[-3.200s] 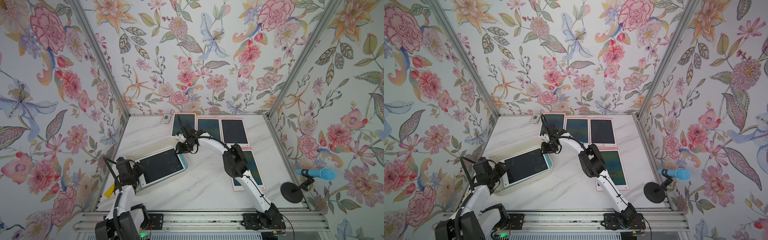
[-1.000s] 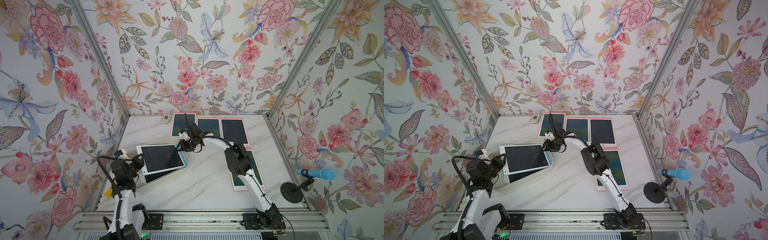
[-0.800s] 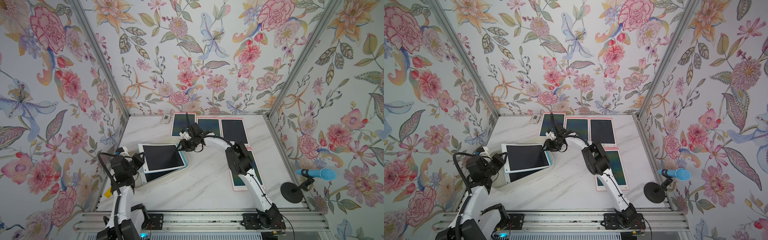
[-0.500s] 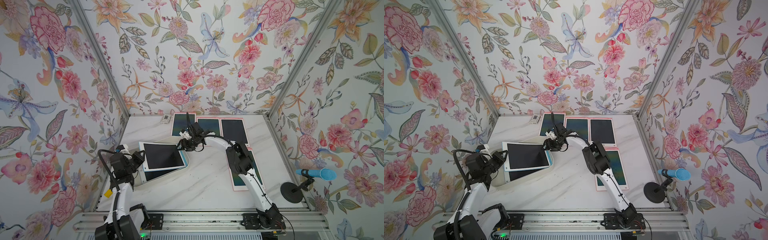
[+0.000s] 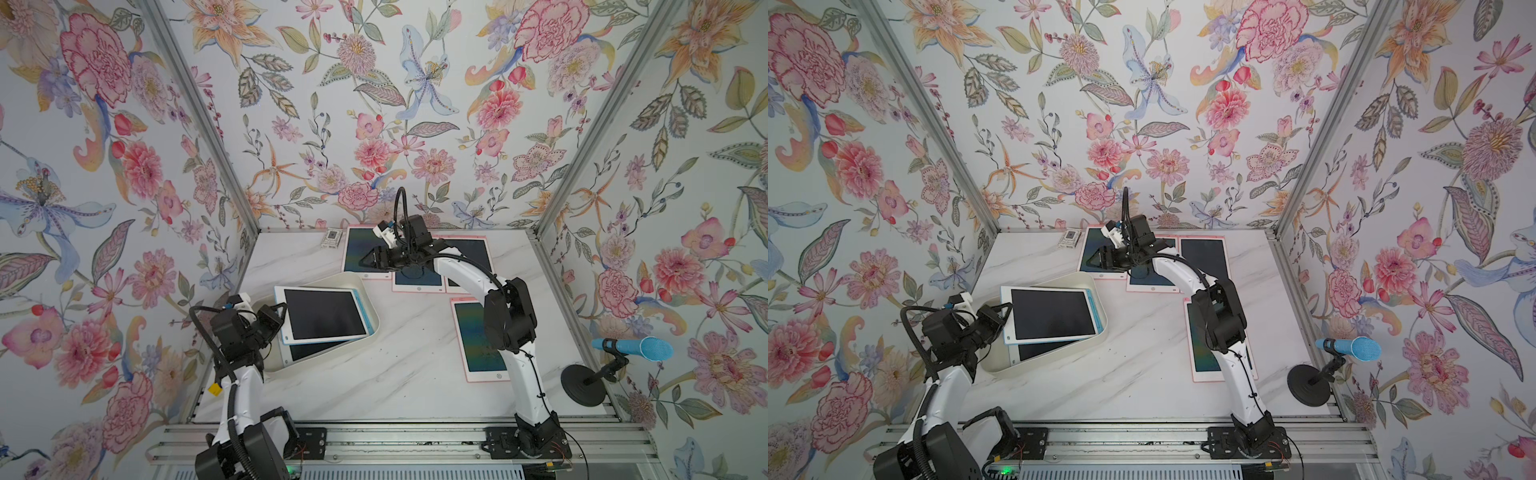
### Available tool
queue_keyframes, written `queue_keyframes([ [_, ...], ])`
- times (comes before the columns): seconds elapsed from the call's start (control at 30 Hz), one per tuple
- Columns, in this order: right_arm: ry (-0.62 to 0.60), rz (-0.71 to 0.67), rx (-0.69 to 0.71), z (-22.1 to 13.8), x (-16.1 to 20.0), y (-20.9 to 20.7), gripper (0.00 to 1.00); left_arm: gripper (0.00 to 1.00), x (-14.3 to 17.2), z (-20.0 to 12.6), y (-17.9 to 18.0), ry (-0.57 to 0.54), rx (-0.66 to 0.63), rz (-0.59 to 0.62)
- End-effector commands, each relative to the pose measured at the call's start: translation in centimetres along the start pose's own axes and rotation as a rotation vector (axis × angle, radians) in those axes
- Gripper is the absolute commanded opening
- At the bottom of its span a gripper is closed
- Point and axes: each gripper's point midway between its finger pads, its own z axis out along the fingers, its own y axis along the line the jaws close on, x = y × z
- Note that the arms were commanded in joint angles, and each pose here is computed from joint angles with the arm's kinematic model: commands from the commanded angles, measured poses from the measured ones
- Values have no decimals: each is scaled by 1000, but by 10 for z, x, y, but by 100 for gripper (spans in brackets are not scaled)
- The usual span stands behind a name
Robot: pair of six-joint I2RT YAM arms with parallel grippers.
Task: Take out the writing tablet from the storage box
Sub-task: Pick up the writing tablet from the storage box.
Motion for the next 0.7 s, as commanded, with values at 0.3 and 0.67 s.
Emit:
queue_keyframes([
  [0.3, -14, 32, 10, -12, 27, 0, 71, 0, -57, -16, -54, -136, 108, 64],
  [0.67, -44, 79, -1, -39, 68, 22, 68, 0, -83, -25, -69, -247, 178, -17],
])
